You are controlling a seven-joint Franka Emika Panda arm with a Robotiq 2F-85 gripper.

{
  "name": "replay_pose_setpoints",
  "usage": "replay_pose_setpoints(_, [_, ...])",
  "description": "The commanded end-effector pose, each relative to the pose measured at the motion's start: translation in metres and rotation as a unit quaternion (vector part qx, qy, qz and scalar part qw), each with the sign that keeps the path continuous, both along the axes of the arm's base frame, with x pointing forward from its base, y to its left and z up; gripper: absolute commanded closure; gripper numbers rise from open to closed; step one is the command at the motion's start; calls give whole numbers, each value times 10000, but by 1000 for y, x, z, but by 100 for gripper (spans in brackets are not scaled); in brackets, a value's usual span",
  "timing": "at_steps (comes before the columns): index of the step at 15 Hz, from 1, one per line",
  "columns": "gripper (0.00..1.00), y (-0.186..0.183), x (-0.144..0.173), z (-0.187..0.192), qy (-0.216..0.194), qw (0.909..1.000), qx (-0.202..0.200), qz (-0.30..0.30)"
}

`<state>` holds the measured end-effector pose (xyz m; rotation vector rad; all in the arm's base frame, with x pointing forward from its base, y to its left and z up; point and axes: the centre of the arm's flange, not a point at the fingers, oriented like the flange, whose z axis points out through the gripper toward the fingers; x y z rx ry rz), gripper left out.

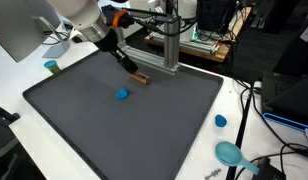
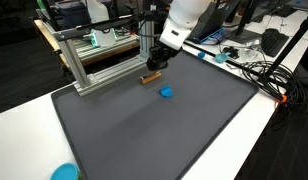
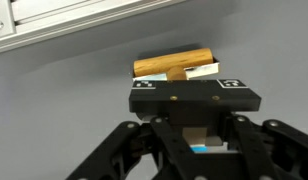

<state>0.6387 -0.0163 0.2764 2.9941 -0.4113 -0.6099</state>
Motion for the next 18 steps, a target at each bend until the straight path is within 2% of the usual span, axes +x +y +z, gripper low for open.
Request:
replay_pose_setpoints(1, [78,-3,-3,-17,-183,9997,148,-73])
replay_pose_setpoints(4, [78,-6,-14,6,-426,9990,155,4])
replay_pose_setpoints(7, [78,-12,-25,42,-1028,9921,150,702])
replay_pose_setpoints(10, [78,-15,-33,74,-1223,9805,33,1535])
replay_pose_setpoints(13, [78,-2,-30,102,-1205,9653,-180,2311])
replay_pose_setpoints(15, [78,11,-26,117,-1280,9509,-227,2809])
replay_pose_setpoints(18, [78,31,-21,133,-1320,9258,-76,3542])
